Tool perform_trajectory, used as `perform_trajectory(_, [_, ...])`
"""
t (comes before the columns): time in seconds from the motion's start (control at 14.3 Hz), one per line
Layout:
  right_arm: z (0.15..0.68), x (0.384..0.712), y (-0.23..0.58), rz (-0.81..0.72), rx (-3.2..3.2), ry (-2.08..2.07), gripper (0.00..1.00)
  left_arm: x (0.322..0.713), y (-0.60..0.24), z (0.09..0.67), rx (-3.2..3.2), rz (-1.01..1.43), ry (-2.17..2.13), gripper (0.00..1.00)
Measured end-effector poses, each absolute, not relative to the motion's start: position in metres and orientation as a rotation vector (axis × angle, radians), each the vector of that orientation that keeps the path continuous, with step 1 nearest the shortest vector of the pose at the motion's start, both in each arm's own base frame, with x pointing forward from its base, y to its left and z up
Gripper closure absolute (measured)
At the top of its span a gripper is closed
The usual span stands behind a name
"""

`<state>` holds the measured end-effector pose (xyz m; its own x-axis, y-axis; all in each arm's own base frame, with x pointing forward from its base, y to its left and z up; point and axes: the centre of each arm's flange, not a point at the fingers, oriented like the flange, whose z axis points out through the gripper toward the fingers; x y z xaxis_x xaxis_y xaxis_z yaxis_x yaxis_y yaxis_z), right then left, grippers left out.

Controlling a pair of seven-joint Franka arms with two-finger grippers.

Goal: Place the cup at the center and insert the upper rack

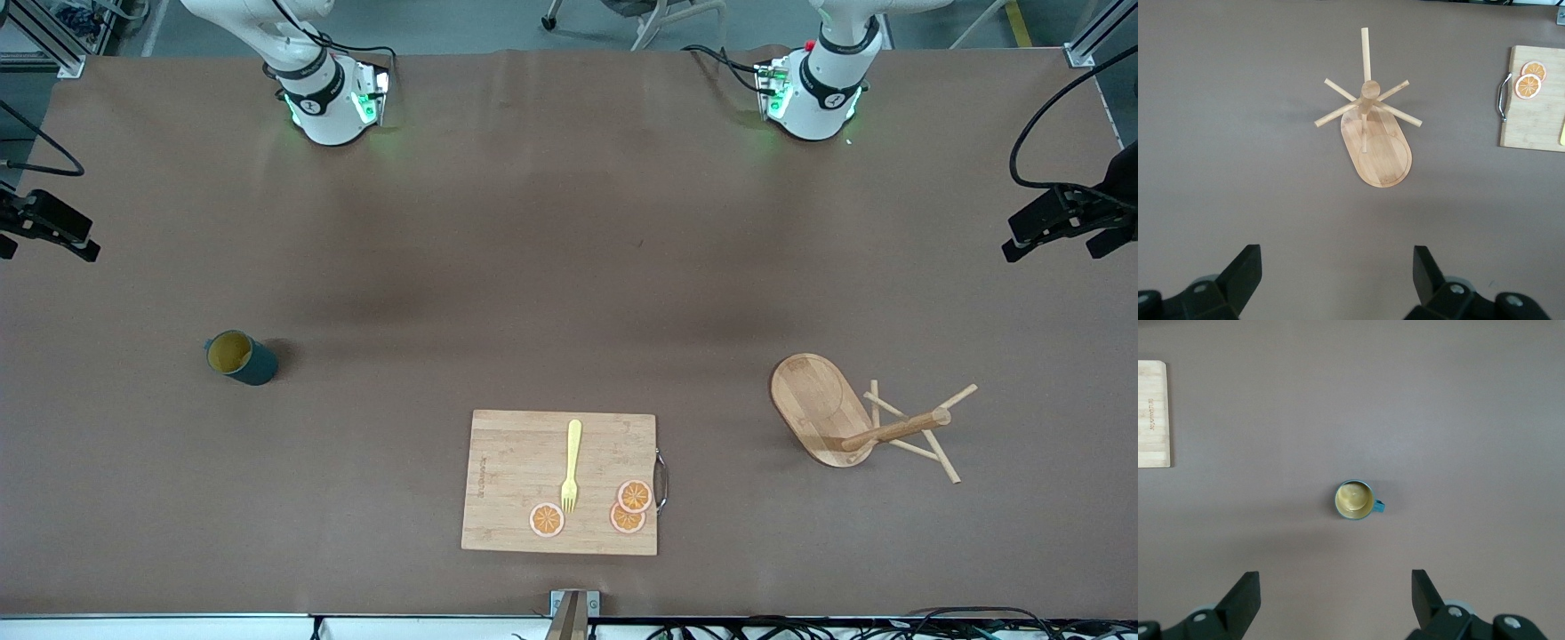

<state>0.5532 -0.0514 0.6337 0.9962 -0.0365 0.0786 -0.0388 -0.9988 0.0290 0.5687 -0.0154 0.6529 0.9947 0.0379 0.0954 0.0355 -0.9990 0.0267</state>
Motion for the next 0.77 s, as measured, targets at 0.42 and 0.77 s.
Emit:
perform_trajectory(0.42, [0.633,0.554,-0.052,0.120,3.108,-0.059,0.00,0.569,-0.017,0.653,3.112,0.150,0.052,0.00])
perform_trajectory(0.77, [0.614,0.563,-0.056,0.071,3.109,-0.070,0.00,0.569,-0.018,0.653,3.112,0.150,0.051,0.00])
